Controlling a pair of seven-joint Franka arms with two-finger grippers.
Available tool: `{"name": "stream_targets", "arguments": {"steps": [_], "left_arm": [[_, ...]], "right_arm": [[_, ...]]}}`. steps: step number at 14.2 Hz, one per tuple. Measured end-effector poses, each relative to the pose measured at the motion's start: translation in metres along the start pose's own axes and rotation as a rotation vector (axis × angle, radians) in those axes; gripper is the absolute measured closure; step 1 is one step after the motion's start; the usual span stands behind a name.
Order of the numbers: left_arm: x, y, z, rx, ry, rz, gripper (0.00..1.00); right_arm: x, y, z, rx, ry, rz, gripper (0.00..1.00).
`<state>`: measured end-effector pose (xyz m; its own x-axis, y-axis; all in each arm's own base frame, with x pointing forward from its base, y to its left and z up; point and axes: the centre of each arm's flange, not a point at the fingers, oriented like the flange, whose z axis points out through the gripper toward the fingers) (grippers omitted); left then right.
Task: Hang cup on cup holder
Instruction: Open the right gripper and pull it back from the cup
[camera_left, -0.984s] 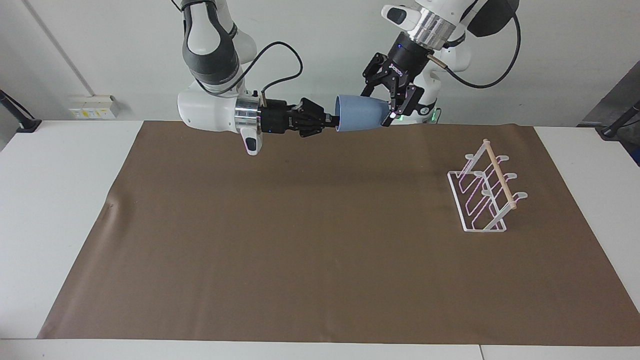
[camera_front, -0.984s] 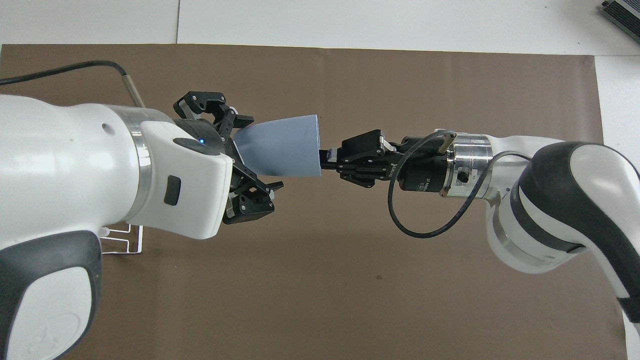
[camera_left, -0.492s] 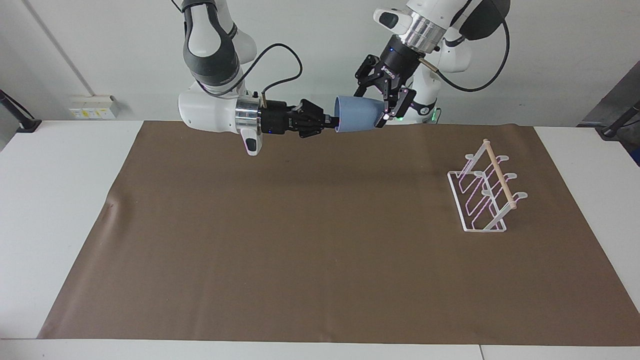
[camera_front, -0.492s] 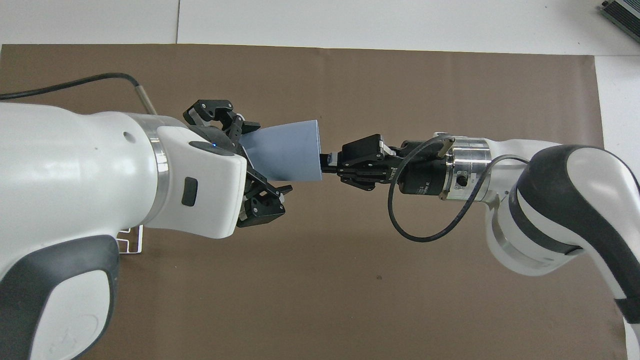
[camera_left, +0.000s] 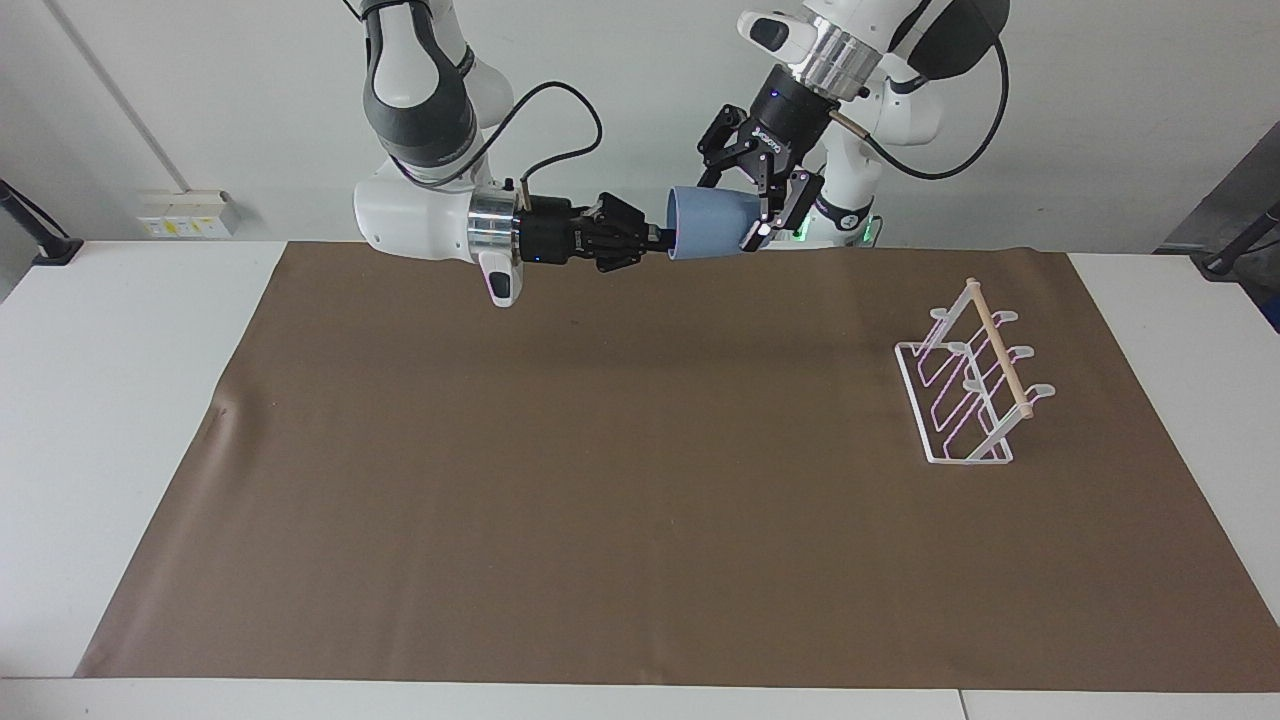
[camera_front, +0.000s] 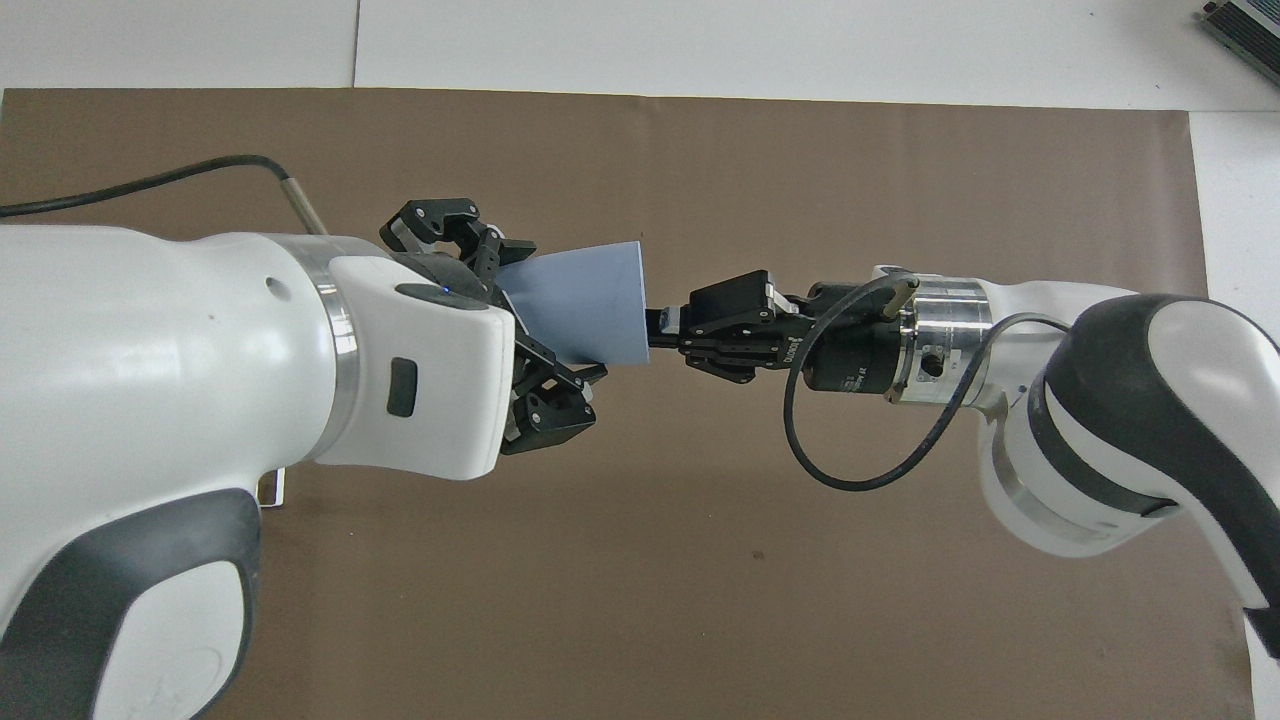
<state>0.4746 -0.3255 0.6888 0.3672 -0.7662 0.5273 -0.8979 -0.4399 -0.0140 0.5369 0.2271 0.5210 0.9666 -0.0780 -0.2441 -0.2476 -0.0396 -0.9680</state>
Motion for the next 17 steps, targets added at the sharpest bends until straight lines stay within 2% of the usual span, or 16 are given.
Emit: {"name": "stream_targets", "arguments": {"steps": [4,8,10,11,12,13,17], "left_arm": [[0.001,0.002,-0.001,0.005,0.007,0.004,0.09],[0.001,0.002,-0.001,0.005,0.007,-0.003,0.09],[0.005,0.009,0.001,-0.006,0.007,-0.018,0.13],[0.007,0.015,0.004,-0.013,0.006,-0.02,0.19],[0.008,0.019,0.006,-0.018,0.003,-0.021,0.2],[0.008,0.021,0.008,-0.021,0.001,-0.022,0.2],[0.007,0.02,0.009,-0.022,-0.002,-0.027,0.2]], "right_arm": [[0.002,0.0,-0.005,0.003,0.006,0.001,0.96],[0.002,0.0,-0.005,0.003,0.006,0.002,0.96],[0.003,0.0,-0.005,0.001,0.013,0.001,0.91],[0.002,-0.001,-0.004,0.001,0.011,0.0,0.85],[0.002,-0.001,-0.003,0.002,0.01,-0.001,0.73],[0.002,-0.001,-0.003,0.002,0.009,-0.002,0.66],[0.001,-0.002,-0.003,0.002,0.008,-0.002,0.62]]}}
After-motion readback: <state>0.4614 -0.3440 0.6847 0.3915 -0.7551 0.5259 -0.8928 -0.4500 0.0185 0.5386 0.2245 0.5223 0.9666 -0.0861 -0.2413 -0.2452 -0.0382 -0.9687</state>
